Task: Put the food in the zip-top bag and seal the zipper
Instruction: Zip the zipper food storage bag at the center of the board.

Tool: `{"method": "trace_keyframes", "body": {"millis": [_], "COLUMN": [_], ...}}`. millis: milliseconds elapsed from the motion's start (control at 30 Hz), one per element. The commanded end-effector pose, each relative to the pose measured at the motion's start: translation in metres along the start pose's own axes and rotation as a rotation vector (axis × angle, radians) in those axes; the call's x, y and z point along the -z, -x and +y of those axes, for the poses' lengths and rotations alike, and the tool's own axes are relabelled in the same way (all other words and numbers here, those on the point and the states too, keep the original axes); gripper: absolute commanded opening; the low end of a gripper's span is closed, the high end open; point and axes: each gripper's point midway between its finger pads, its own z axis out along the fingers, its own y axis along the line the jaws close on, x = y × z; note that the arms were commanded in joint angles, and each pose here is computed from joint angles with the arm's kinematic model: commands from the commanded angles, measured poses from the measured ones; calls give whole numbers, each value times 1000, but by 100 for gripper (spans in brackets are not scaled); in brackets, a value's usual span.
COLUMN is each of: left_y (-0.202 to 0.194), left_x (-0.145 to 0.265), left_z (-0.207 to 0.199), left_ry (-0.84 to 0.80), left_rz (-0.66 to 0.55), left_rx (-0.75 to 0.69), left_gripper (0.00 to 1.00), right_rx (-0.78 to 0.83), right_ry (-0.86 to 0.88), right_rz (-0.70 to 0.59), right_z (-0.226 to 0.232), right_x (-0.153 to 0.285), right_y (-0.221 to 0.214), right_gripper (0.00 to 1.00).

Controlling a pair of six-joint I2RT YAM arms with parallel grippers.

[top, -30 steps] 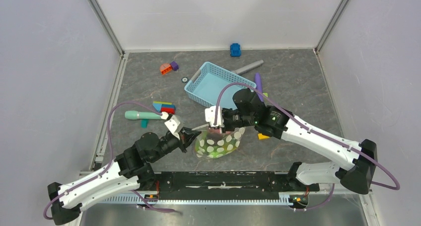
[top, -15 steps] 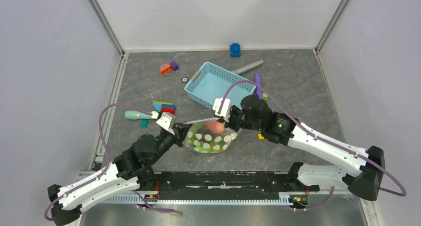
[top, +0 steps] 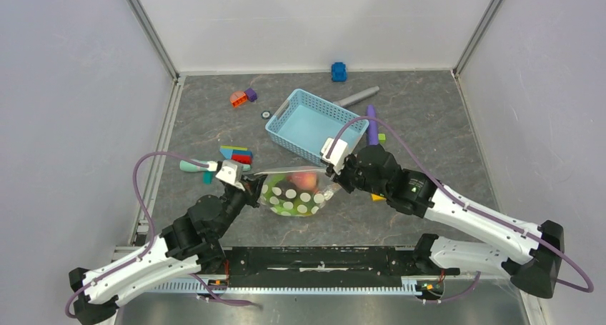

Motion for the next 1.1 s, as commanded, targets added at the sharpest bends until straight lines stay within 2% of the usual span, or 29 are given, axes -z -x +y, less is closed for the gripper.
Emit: {"method": "trace_keyframes", "body": {"millis": [0, 333, 600, 800, 867, 900, 933, 1033, 1067], "left_y": [20, 21, 19, 15, 14, 13, 13, 12, 11], "left_x": [3, 7, 5, -1, -1, -2, -2, -1, 0], "left_z": [31, 45, 45, 19, 9, 5, 2, -9, -13], "left_ry": [185, 267, 272, 127, 69, 46, 29, -39, -63], "left_rz": [-78, -88, -79, -45, -37, -34, -30, -27, -25], "left_rx": [74, 94, 87, 60, 52, 47, 44, 38, 34], "left_gripper": [2, 2, 2, 2, 2, 2, 2, 2, 2], "right_rx": [-39, -92, -116, -86, -67, -55, -31, 50, 77], "right_ry": [-136, -192, -206, -132, -112, -93, -73, 31, 71], "right_rz": [88, 185, 190, 149, 125, 109, 90, 4, -17], "right_z": [-23, -26, -25, -15, -13, -10, -8, 6, 12], "right_x": [15, 26, 33, 26, 23, 21, 20, 14, 13], "right_y": [-22, -50, -61, -55, -50, -47, -43, -26, -21], "right_gripper": [0, 0, 0, 2, 16, 30, 53, 87, 94]}}
